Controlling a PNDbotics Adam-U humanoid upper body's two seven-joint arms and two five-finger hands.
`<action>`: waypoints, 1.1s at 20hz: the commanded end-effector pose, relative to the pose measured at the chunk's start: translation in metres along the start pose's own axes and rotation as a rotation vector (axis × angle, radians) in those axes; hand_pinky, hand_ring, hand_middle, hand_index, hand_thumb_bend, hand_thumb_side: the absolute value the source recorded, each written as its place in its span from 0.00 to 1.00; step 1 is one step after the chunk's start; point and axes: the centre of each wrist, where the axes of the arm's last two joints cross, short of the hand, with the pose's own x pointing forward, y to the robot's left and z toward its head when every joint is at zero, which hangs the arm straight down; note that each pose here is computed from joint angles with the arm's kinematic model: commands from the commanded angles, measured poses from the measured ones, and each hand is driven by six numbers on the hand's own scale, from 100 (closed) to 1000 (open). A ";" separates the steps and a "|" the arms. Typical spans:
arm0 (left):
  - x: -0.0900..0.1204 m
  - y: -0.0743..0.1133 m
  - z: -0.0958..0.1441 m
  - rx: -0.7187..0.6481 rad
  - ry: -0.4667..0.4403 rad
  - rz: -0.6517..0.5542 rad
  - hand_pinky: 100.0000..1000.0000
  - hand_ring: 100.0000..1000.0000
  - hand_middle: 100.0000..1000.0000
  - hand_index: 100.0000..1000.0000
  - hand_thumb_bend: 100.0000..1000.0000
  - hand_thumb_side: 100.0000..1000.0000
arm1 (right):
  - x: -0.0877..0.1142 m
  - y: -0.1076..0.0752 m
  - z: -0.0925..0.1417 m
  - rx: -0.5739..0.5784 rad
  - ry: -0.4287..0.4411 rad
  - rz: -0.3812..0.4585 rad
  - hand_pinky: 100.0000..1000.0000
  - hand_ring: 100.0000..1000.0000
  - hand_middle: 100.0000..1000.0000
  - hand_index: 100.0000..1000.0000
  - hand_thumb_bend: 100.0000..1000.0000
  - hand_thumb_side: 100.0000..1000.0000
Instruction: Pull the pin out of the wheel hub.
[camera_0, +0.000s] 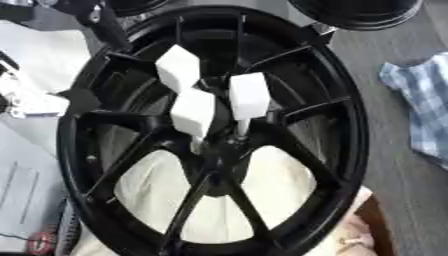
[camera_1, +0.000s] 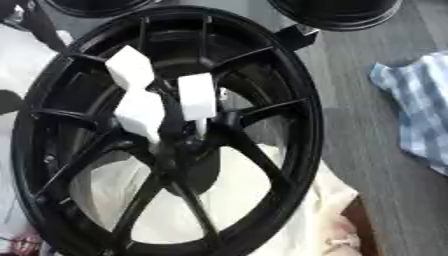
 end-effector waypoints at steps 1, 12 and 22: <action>0.007 0.007 0.000 0.011 -0.003 -0.023 0.82 0.78 0.74 0.84 0.20 0.39 | 0.009 -0.003 -0.008 0.032 -0.029 0.018 0.89 0.77 0.57 0.67 0.00 0.48; 0.006 0.009 -0.018 0.009 -0.004 -0.005 0.82 0.78 0.74 0.85 0.19 0.32 | 0.010 0.001 -0.013 0.054 -0.040 -0.003 0.89 0.77 0.57 0.67 0.00 0.48; -0.002 0.015 -0.013 0.030 0.024 -0.007 0.84 0.82 0.79 0.87 0.19 0.20 | 0.008 0.003 -0.010 0.051 -0.021 0.003 0.89 0.77 0.57 0.67 0.00 0.48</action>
